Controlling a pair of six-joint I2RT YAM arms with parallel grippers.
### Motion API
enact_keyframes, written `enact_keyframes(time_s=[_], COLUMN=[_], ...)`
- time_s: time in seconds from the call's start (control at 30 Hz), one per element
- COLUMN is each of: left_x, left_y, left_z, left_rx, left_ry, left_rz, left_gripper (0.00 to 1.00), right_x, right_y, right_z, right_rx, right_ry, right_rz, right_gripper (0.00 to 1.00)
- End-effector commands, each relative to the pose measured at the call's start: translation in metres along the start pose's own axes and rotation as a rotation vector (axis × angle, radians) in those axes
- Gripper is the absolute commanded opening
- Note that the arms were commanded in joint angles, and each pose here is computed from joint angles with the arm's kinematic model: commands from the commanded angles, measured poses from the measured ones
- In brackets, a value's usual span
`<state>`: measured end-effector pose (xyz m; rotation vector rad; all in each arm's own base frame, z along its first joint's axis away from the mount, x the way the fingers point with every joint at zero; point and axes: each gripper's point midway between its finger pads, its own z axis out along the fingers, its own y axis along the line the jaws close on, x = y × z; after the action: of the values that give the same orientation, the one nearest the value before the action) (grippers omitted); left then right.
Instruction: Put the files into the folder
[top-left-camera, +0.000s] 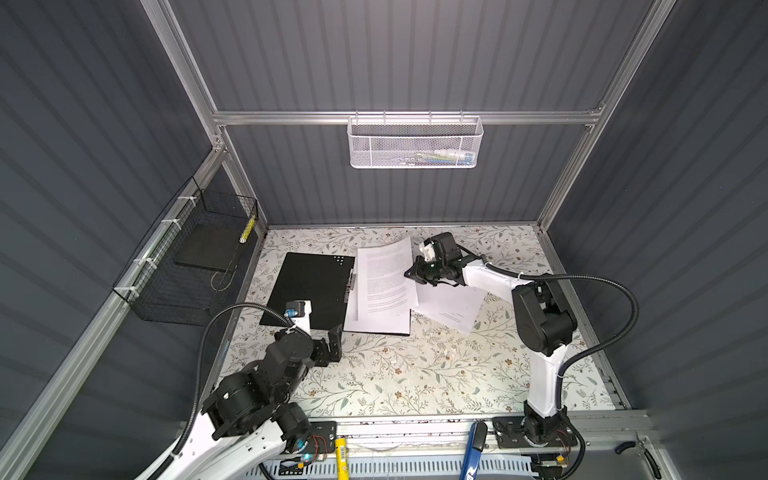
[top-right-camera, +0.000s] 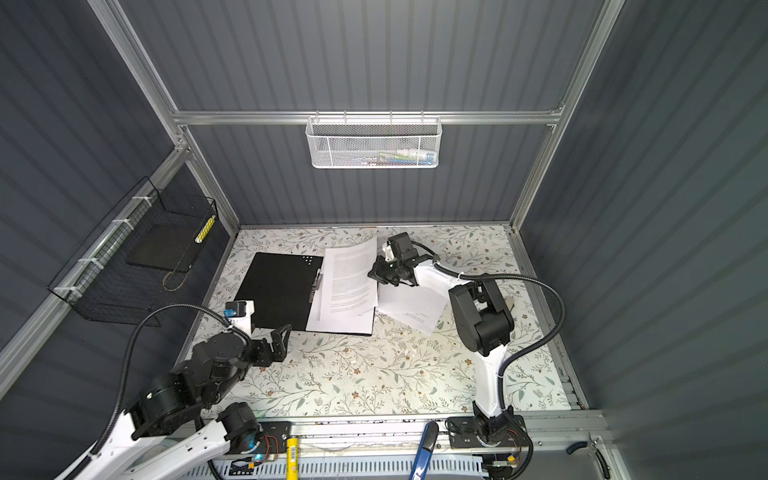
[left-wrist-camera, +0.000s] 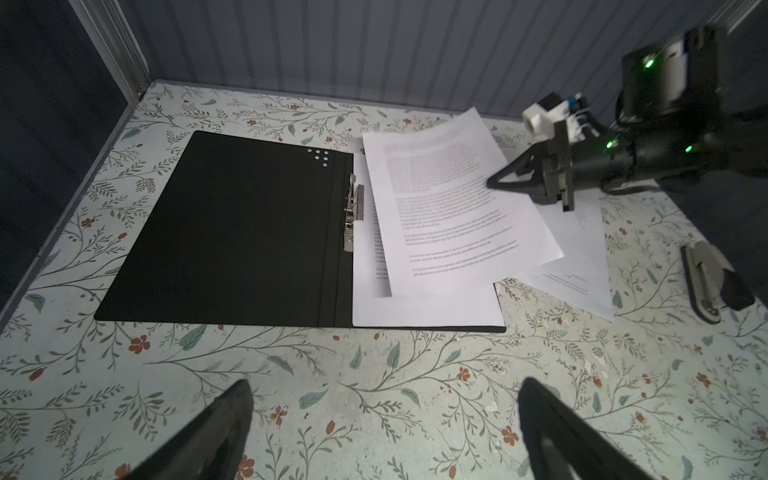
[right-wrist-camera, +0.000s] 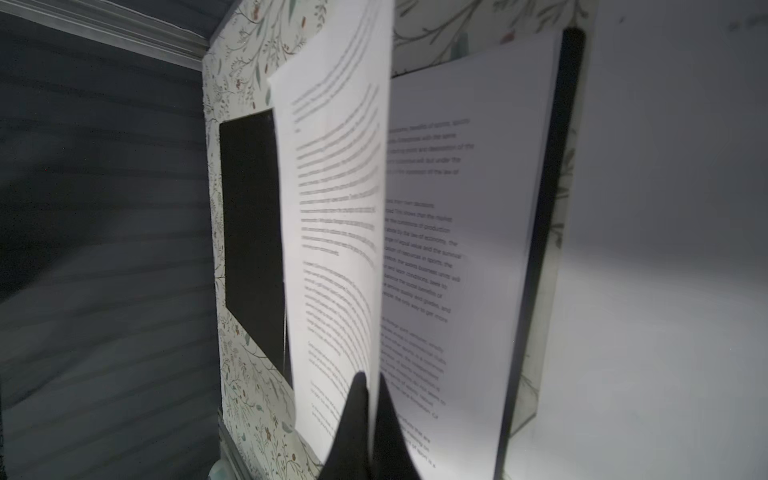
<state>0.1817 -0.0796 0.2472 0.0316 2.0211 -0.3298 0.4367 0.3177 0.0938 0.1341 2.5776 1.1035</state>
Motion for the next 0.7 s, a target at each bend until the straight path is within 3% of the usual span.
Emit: enact_keyframes(time_s=[0.0, 0.3, 0.67], left_x=[-0.005, 0.003, 0.002], left_y=[0.009, 0.006, 0.008], left_z=[-0.002, 0.01, 0.008], left_rx=[-0.013, -0.058, -0.052], left_ry=[-0.068, 0.027, 0.007], left_rz=[-0.053, 0.008, -0.014], left_gripper=[1.0, 1.0, 1.0], right_x=[-0.006, 0.012, 0.022], right_y=[0.008, -0.002, 0.001], right_z=[0.0, 0.012, 0.023], right_rx=[-0.02, -0.018, -0.02], right_ry=[-0.043, -0.017, -0.022], right_rz=[-0.022, 0.022, 0.063], right_gripper=[0.0, 0.0, 0.0])
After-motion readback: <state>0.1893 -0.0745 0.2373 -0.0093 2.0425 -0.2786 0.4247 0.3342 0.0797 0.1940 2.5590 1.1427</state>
